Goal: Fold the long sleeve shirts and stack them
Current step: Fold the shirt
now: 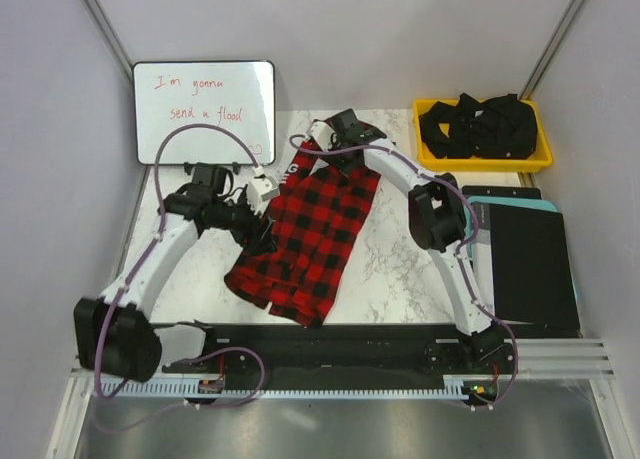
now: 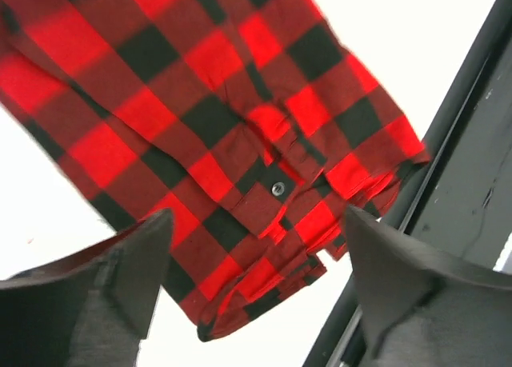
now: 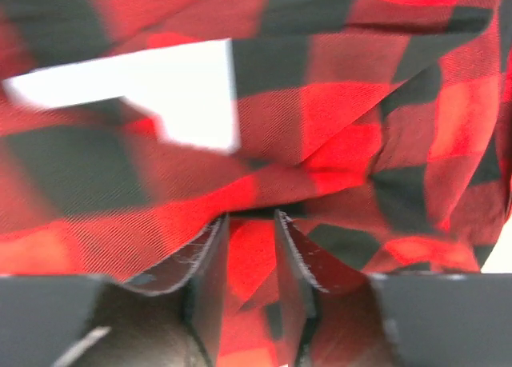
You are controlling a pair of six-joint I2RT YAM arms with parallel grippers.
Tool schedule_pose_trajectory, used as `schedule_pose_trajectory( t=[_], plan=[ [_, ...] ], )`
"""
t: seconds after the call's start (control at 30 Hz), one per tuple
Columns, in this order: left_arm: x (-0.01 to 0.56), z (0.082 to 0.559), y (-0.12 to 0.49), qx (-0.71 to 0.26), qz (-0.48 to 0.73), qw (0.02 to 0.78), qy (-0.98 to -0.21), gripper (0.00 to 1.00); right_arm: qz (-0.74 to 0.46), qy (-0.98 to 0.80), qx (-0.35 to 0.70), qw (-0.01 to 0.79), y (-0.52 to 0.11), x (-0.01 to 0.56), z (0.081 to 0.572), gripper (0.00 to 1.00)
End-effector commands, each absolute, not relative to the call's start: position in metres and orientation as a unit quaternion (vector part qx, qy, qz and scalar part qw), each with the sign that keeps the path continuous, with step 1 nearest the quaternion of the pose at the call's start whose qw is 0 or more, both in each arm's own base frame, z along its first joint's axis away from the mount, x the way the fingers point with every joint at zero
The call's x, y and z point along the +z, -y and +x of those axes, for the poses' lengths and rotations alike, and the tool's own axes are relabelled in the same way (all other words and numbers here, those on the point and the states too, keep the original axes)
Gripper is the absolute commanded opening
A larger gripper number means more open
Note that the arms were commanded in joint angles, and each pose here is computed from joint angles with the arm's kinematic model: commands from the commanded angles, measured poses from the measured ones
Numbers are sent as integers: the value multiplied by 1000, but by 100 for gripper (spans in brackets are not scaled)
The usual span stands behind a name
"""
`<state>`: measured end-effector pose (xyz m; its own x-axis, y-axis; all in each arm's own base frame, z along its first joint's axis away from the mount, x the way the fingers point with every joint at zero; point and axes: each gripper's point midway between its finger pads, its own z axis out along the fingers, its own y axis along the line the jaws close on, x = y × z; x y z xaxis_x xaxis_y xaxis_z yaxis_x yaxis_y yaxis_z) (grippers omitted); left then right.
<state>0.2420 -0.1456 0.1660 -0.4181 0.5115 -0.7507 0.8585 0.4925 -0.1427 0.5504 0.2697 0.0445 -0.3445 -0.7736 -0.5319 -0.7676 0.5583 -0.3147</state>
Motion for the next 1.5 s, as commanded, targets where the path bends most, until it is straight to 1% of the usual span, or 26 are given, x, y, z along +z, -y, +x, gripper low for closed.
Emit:
schedule_pose_trajectory(
  t=[0.0,0.03,0.07,0.1,0.13,0.2,0.23,0.37,0.4,0.53,0.67,0.7,0.77,0.8,0.87,0.93,0.97,1.0,1.03,1.07,1.17,1.23,1.3,1.37,1.43,1.47],
  plan=[
    [121,260,139,-233,472,261,-809,79,-448,-798,14,403,-254,150,534,39],
    [106,267,138,-225,480,251,-810,78,-441,-791,19,423,-249,181,524,39],
    [94,264,139,-217,493,240,-808,77,-435,-795,35,420,-249,184,514,40],
    [84,270,134,-188,505,234,-809,77,-434,-805,42,403,-244,173,500,40],
    [73,277,134,-175,513,234,-807,77,-428,-805,50,409,-243,186,491,40],
    [57,274,137,-151,543,214,-798,74,-405,-825,83,385,-239,176,472,40],
    [53,278,138,-139,549,219,-795,73,-397,-832,98,375,-238,171,466,39],
    [24,264,153,-121,579,163,-790,67,-358,-866,163,310,-241,135,443,37],
    [20,261,155,-120,581,155,-790,67,-348,-873,177,293,-243,123,440,37],
    [10,238,191,-138,604,124,-775,65,-321,-891,179,266,-228,93,450,36],
    [7,218,243,-194,584,98,-782,63,-296,-903,168,263,-196,79,484,35],
    [15,221,262,-207,583,107,-778,63,-302,-902,163,261,-193,78,486,35],
    [24,221,276,-237,555,101,-791,63,-308,-900,159,265,-189,81,492,34],
    [32,229,280,-240,549,113,-792,63,-310,-899,166,262,-190,84,489,34],
    [49,233,281,-264,537,131,-790,68,-318,-893,182,260,-193,94,478,34],
    [80,241,274,-286,517,165,-790,73,-324,-889,206,249,-196,96,460,34],
    [92,239,274,-307,514,174,-782,74,-327,-883,211,262,-197,113,454,35],
    [95,237,265,-310,506,177,-785,75,-328,-881,218,263,-198,118,448,35],
    [110,235,261,-308,506,198,-781,75,-325,-883,231,249,-198,114,434,36],
    [112,233,256,-302,507,202,-782,75,-325,-878,239,258,-199,127,426,36],
    [106,218,238,-281,513,206,-785,74,-319,-884,258,225,-200,123,393,36],
    [89,207,224,-266,519,191,-789,73,-313,-893,263,189,-197,105,368,35],
    [77,201,211,-257,519,181,-795,71,-317,-897,252,179,-193,97,357,33],
    [78,195,210,-263,538,182,-780,68,-322,-899,250,159,-191,84,341,32],
    [87,186,220,-287,558,197,-753,67,-321,-900,257,145,-191,75,331,32],
    [97,191,228,-285,570,234,-734,68,-322,-899,264,140,-193,73,328,31]
  ],
)
